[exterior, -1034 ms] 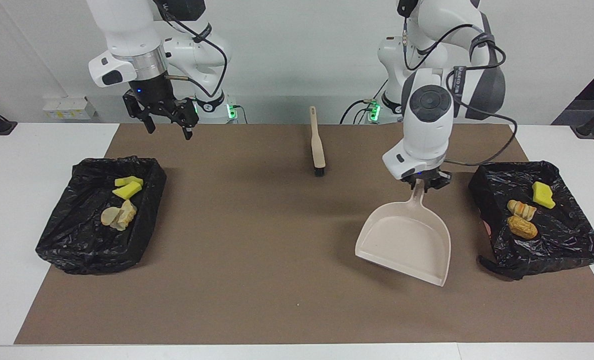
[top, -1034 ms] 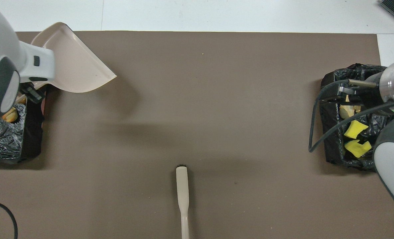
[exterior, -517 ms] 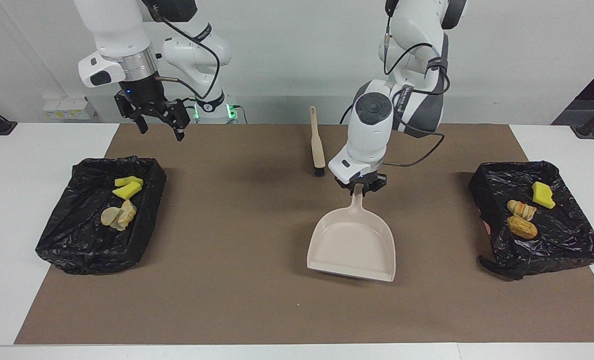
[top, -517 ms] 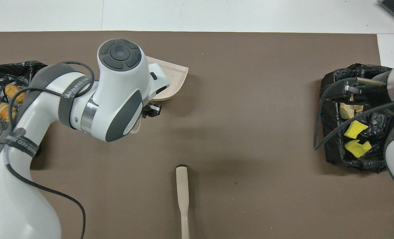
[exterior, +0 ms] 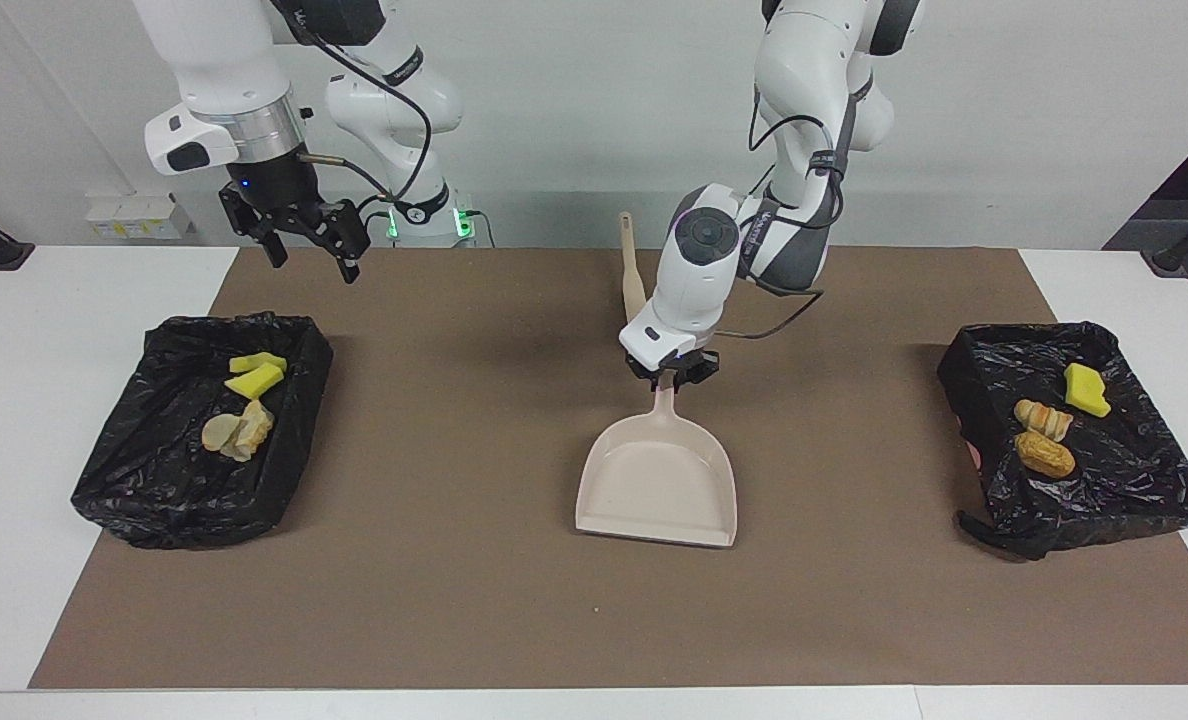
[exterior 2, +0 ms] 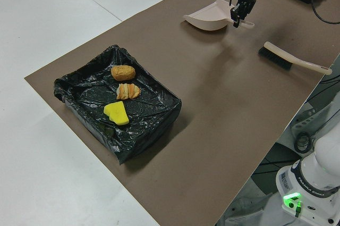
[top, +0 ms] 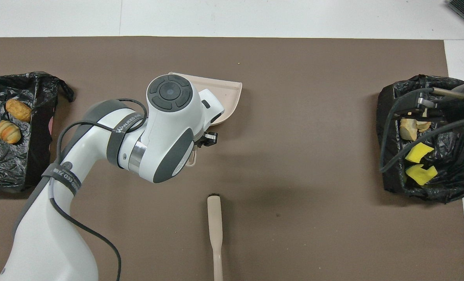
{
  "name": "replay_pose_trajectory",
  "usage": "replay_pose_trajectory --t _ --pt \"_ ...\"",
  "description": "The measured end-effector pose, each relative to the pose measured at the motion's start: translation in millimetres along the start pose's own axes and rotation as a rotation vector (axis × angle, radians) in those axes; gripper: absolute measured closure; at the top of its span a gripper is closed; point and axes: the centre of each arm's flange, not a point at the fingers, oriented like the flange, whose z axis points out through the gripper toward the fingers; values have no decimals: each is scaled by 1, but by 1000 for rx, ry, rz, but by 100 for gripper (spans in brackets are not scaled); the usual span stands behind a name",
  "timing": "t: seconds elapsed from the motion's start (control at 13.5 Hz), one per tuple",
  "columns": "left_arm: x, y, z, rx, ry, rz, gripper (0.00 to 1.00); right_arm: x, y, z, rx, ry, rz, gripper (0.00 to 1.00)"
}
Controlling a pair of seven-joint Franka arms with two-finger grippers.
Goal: Sweep and dump trash in bin
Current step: 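Carry the dustpan to the table center and lower it with the left gripper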
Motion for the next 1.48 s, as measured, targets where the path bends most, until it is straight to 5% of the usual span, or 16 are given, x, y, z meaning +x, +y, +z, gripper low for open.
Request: replay_pose_trajectory --t 0.81,0.96,1.33,1.48 --pt "-33 -3 13 -30 52 -79 68 0 0 0 0 0 0 0" --pt "-32 -3 11 -35 60 -94 62 0 0 0 0 0 0 0" --pt "-22 -25 2 -32 66 -140 3 0 0 0 0 0 0 0" --pt "-14 -40 -11 -36 72 -168 0 0 0 0 0 0 0 0"
